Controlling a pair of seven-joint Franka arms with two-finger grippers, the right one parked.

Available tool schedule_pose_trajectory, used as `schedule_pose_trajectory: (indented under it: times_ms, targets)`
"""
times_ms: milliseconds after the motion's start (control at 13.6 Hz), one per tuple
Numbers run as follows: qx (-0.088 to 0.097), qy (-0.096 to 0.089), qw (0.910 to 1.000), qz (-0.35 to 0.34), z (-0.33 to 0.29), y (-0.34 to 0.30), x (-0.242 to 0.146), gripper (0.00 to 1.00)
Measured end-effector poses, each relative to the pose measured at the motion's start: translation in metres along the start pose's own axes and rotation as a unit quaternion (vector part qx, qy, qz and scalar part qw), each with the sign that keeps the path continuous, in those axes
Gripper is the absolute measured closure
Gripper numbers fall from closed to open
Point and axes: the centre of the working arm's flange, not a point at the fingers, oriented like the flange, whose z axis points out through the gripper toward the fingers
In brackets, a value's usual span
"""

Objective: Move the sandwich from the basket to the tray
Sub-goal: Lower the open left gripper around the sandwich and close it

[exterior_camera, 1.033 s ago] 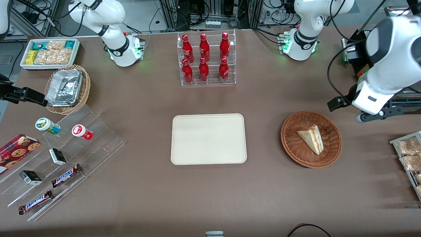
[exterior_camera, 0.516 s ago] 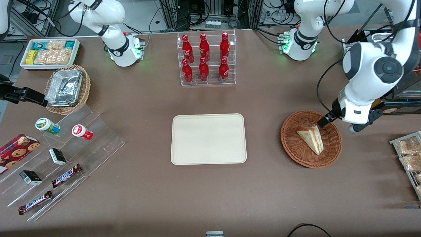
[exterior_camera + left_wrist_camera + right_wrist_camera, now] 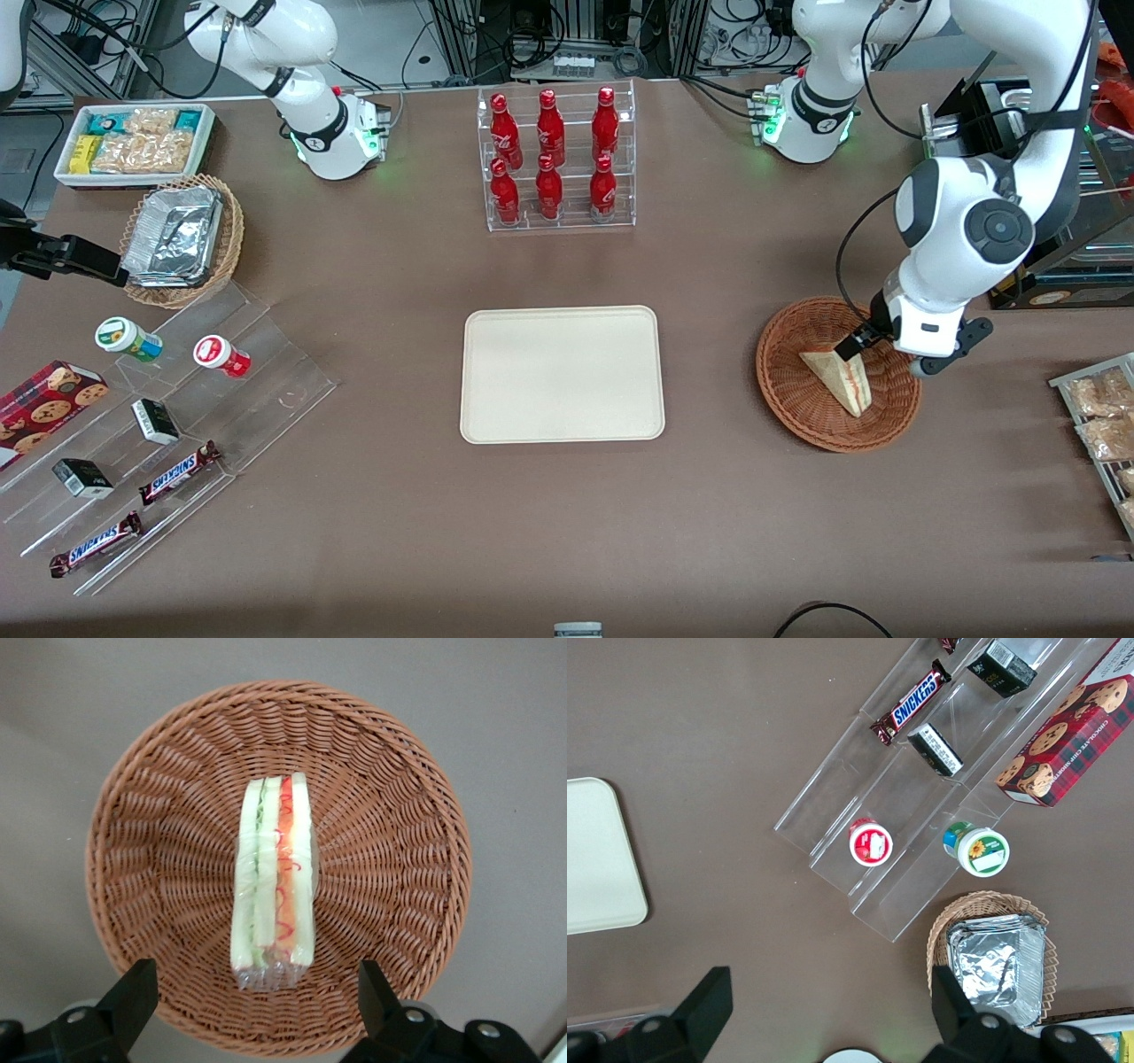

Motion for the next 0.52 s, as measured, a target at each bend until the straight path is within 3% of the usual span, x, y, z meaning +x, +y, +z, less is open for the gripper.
schedule_pose_trajectory:
  times_ms: [516]
  targets:
    - [0.004,-0.012,0.9999,0.011,0.053,0.005,0.002,0.00]
